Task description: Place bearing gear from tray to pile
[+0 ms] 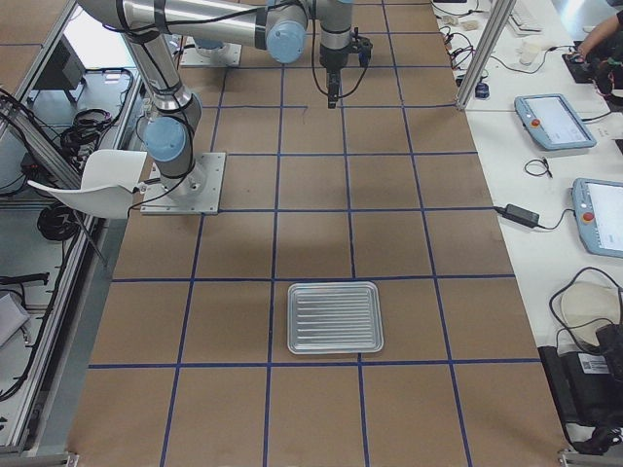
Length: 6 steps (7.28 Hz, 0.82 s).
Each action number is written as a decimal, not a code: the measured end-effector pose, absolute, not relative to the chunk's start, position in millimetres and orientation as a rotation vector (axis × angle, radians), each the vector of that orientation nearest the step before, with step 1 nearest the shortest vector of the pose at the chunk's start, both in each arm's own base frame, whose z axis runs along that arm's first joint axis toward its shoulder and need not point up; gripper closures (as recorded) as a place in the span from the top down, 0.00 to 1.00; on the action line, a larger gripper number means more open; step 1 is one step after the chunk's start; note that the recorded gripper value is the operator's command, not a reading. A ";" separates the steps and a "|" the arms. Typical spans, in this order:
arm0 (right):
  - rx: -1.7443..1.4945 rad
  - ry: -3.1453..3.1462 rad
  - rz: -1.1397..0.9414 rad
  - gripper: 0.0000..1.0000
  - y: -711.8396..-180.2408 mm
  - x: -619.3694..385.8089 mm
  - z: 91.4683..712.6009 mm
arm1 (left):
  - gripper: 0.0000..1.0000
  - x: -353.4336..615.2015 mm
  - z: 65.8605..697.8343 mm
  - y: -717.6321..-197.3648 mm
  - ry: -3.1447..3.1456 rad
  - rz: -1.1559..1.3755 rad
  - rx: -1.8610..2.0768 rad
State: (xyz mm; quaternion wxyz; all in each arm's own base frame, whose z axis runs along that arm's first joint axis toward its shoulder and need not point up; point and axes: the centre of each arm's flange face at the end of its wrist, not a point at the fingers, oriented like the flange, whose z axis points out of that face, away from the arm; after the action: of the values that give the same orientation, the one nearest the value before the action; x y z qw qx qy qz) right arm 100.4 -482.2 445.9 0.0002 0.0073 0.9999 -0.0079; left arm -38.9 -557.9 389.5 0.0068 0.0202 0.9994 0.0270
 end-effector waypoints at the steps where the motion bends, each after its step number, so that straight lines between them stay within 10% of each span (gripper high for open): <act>1: 0.030 3.123 -0.026 1.00 -473.2 104.7 457.0 | 1.00 -78.8 437.8 -553.9 3.121 0.005 0.040; 6: 0.157 3.040 -0.007 1.00 -438.0 119.6 485.2 | 1.00 -106.9 520.9 -513.3 3.123 -0.003 -0.004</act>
State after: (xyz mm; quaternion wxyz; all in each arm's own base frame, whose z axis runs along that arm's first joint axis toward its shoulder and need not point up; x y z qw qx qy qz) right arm 119.6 -438.0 485.2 0.0489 0.0514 0.9975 -0.0022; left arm -106.9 -513.3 520.9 0.0095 -0.0013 1.0000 -0.0010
